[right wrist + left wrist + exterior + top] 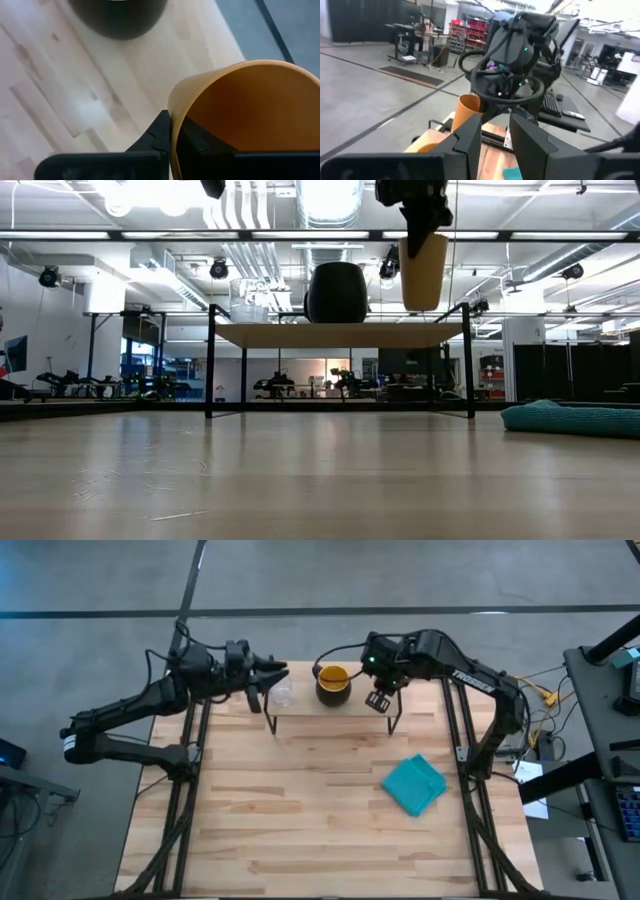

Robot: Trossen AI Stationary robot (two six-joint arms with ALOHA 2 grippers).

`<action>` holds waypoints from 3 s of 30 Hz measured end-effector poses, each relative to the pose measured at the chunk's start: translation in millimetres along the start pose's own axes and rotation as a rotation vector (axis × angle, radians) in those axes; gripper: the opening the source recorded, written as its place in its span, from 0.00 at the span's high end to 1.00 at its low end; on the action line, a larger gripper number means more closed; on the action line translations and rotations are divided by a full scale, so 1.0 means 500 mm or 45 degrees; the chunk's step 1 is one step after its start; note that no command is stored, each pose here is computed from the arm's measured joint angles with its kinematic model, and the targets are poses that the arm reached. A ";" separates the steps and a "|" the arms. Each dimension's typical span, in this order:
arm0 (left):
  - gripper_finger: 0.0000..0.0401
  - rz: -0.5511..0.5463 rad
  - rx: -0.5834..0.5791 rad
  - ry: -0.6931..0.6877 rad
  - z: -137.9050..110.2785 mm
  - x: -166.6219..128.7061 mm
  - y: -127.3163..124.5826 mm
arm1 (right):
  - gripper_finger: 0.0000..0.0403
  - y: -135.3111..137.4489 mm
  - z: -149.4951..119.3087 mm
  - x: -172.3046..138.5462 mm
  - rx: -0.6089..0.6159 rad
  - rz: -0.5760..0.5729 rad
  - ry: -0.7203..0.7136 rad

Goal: Stack small to large cups/mugs on shelf
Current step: Put the yellow cup on the shelf, then return to Home Position

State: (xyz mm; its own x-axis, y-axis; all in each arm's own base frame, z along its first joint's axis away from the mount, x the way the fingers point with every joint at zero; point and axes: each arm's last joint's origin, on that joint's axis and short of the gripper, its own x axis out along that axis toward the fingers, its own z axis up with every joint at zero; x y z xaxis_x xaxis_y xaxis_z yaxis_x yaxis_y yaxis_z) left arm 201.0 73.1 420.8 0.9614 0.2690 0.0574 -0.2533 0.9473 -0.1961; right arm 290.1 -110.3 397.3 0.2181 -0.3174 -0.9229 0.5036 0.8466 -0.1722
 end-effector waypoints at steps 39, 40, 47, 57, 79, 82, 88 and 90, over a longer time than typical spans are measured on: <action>0.78 0.031 0.000 -0.006 0.003 0.001 0.001 | 0.87 -0.031 0.035 0.093 -0.148 0.157 0.160; 0.78 0.031 0.000 -0.006 0.003 0.001 0.001 | 0.84 -0.031 0.035 0.091 -0.149 0.157 0.156; 0.78 0.032 0.000 -0.006 0.003 0.001 0.002 | 0.73 -0.034 0.035 0.087 -0.173 0.090 0.148; 0.78 0.035 0.000 -0.008 0.004 0.000 0.002 | 0.72 -0.046 0.040 0.028 -0.162 0.074 0.062; 0.78 0.025 -0.006 -0.013 -0.002 -0.043 -0.001 | 0.78 -0.050 0.013 -0.159 0.195 0.173 -0.378; 0.78 0.034 -0.038 0.049 -0.010 -0.052 0.000 | 0.79 -0.020 0.007 -0.167 0.133 0.210 -0.380; 0.78 0.043 -0.108 0.096 -0.009 -0.096 -0.005 | 0.78 0.065 -0.005 -0.177 0.064 0.301 -0.380; 0.78 0.040 -0.109 0.088 -0.004 -0.116 -0.008 | 0.78 0.100 -0.007 -0.175 0.032 0.313 -0.397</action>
State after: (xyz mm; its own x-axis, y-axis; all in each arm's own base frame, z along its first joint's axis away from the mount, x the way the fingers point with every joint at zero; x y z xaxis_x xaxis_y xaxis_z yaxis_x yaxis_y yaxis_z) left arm 146.3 53.5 416.0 0.9590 0.2829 -0.0174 -0.2763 0.9195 -0.2796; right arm 293.4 -38.6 468.1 0.5760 -0.2246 -0.7860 0.4244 0.9039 0.0528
